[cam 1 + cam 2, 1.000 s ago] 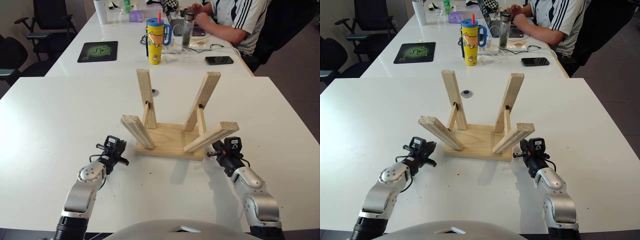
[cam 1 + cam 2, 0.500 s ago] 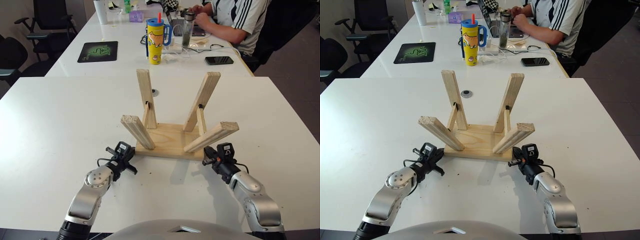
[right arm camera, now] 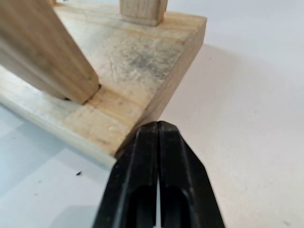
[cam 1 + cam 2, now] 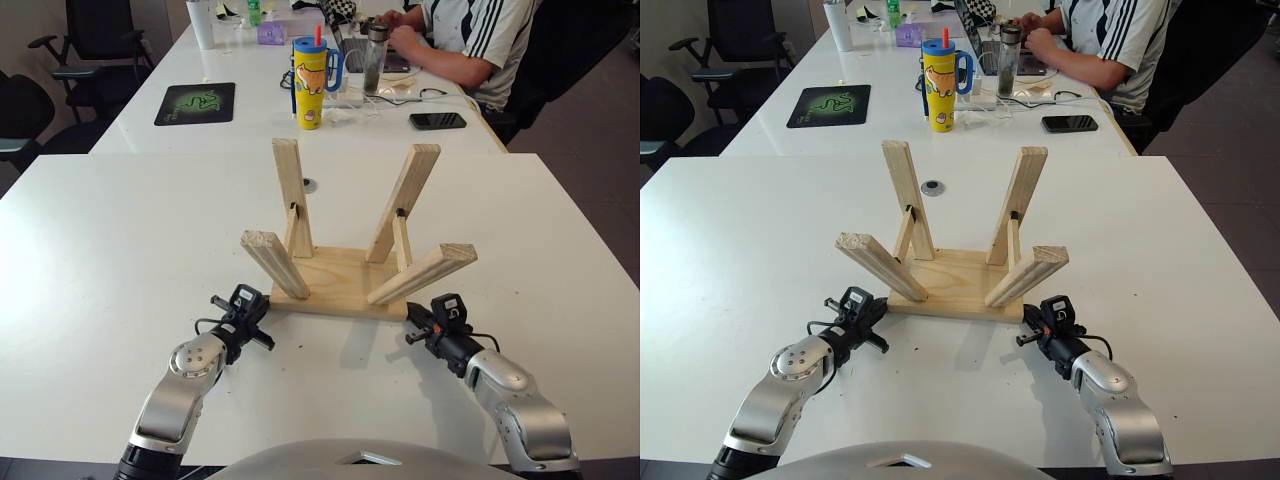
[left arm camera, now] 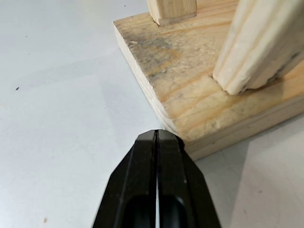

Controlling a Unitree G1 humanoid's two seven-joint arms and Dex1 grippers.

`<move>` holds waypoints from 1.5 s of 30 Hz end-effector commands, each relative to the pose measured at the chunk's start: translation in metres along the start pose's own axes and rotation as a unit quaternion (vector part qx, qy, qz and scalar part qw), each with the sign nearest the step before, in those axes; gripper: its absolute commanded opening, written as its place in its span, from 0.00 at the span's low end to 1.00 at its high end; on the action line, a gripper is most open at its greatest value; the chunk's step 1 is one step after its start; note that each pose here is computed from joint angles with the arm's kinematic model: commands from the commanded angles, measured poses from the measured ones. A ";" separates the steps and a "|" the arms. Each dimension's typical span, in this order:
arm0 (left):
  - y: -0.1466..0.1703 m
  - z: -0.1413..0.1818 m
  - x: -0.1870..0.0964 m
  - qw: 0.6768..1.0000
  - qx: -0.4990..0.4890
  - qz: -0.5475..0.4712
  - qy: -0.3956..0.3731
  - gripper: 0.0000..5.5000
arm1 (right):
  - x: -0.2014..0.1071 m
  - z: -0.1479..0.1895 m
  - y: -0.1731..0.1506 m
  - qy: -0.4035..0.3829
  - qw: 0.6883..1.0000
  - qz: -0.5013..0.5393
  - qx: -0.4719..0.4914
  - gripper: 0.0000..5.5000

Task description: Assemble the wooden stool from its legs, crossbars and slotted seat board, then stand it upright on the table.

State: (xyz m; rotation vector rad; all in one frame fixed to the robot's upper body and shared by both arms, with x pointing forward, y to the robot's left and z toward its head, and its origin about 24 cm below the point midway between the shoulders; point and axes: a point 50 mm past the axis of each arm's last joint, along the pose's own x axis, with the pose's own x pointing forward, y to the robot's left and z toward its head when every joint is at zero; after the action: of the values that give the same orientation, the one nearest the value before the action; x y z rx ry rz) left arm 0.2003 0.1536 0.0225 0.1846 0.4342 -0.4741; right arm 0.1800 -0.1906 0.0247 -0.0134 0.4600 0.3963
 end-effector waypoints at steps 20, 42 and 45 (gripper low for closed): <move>-0.023 0.063 -0.002 0.993 0.003 -0.069 -0.093 0.00 | 0.009 0.058 0.028 -0.074 0.992 0.099 0.008 0.00; -0.018 0.093 -0.002 0.989 0.009 -0.052 -0.139 0.00 | 0.011 0.081 0.017 -0.150 0.985 0.080 0.001 0.00; -0.016 0.091 -0.002 0.990 0.008 -0.049 -0.135 0.00 | 0.011 0.082 0.017 -0.155 0.985 0.076 0.002 0.00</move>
State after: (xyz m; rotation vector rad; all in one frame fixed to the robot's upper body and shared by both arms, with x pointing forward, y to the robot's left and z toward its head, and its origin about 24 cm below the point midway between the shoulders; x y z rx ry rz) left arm 0.2265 0.1411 0.0944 0.1898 0.2253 -0.4326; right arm 0.2154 -0.1894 0.0856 0.0100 0.2234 0.3712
